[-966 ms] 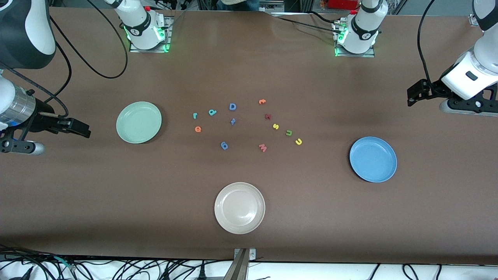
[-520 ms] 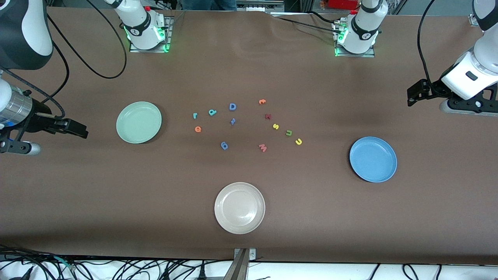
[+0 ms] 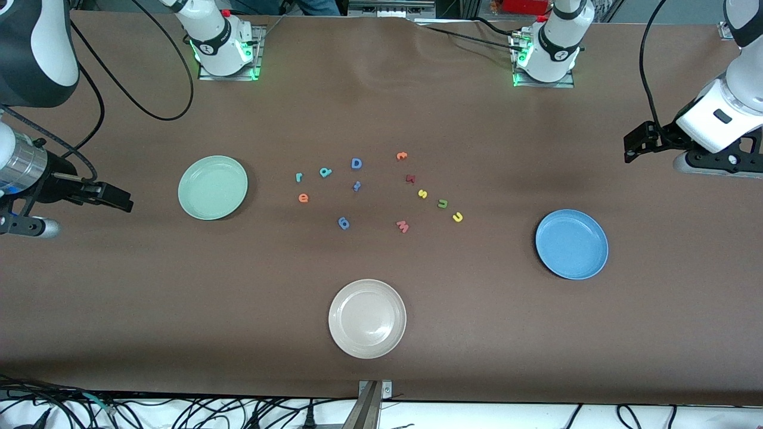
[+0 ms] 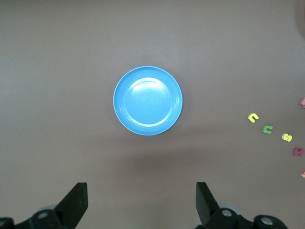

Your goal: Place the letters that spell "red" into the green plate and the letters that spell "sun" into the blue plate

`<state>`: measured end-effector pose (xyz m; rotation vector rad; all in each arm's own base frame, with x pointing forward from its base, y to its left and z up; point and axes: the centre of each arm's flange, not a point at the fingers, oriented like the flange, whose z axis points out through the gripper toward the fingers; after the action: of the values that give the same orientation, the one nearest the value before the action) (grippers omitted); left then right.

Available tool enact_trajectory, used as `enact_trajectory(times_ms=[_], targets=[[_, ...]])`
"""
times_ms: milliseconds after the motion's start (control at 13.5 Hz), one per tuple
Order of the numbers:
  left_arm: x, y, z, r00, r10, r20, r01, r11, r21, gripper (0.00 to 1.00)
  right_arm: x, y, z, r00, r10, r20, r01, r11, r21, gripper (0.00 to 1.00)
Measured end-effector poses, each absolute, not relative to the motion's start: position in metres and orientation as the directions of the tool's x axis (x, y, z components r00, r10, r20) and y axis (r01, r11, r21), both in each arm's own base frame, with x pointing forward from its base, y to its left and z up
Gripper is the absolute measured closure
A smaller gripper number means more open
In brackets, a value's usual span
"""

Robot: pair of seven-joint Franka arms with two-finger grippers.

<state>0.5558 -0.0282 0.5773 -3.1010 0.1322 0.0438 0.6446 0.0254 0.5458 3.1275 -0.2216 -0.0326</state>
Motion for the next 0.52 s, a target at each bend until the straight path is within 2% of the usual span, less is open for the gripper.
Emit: enact_trajectory(times_ms=[520], targets=[[0.5558,-0.0282,0.5773,0.996,-0.085,-0.03,-0.086,-0.996,-0.036,0.0,0.6448,0.021,0.5457,0.989,-0.148,-0.019,-0.147,-0.989,0.014,0.0]])
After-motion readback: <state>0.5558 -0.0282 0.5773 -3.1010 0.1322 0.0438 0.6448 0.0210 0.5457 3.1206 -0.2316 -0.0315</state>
